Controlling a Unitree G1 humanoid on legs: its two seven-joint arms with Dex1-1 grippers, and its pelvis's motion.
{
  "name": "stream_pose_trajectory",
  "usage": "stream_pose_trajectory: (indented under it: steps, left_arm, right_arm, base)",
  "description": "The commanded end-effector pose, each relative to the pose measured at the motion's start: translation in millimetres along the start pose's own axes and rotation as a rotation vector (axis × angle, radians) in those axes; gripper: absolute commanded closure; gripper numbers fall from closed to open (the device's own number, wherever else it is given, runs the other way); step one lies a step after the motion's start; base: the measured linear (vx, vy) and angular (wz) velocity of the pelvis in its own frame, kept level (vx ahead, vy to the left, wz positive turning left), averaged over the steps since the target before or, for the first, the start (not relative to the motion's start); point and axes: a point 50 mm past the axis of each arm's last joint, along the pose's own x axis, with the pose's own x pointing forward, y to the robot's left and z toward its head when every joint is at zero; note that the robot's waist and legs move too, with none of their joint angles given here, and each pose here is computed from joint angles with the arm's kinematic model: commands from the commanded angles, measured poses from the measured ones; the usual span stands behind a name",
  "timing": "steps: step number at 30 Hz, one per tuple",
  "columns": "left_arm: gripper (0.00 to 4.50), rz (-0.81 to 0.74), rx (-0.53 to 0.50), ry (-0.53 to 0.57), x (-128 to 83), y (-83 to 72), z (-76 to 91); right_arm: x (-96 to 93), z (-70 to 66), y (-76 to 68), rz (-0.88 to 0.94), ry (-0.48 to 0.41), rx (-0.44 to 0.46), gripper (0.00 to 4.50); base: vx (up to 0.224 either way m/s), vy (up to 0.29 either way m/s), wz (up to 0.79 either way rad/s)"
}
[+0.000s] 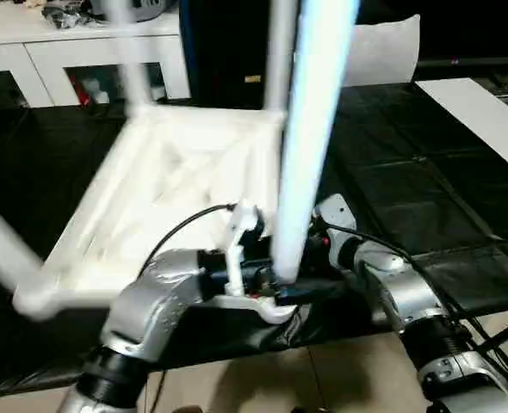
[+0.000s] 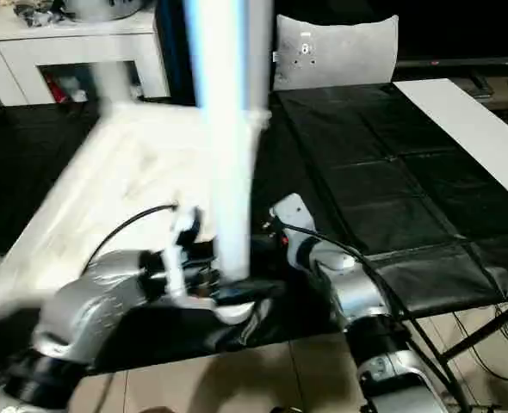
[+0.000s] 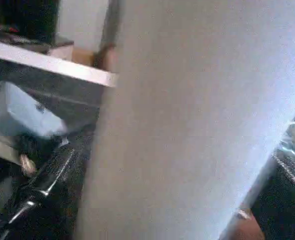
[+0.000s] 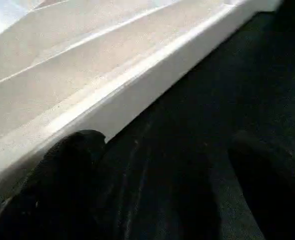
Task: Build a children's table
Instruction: Rotate table base
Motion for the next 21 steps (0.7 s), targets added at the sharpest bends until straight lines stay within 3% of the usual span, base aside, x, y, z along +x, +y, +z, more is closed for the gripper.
stream_pose_trajectory:
  steps: [1,3,6,13,16,21]
  left_arm:
    - [0.01,0.066,0.042,-0.003,4.1,7.3,3.6]
    - [0.01,0.108,0.054,-0.008,4.2,11.8,4.8]
    - [0.01,0.237,0.103,-0.048,-1.4,27.5,13.5]
    - [0.01,0.303,0.123,-0.057,-12.8,34.5,16.3]
    - [0.01,0.321,0.135,-0.024,-19.6,36.1,12.0]
    - [0.01,0.244,0.205,0.161,-39.1,26.4,-12.7]
  right_arm:
    - [4.6,7.0,3.5,0.012,-0.026,-0.025,0.00]
    - [3.4,5.8,0.4,-0.009,-0.025,-0.019,0.00]
    - [-9.7,-3.0,-18.2,-0.104,-0.010,0.010,0.00]
    - [-32.3,-18.8,-33.8,-0.167,0.017,0.018,0.00]
    - [-43.9,-21.2,-40.8,-0.187,0.010,0.019,0.00]
    - [-58.5,-10.9,-41.7,-0.146,-0.077,0.056,0.00]
  base:
    - [0.000,0.000,0.00]
    - [0.000,0.000,0.00]
    - [0.000,0.000,0.00]
    - [0.000,0.000,0.00]
    - [0.000,0.000,0.00]
    - [0.000,0.000,0.00]
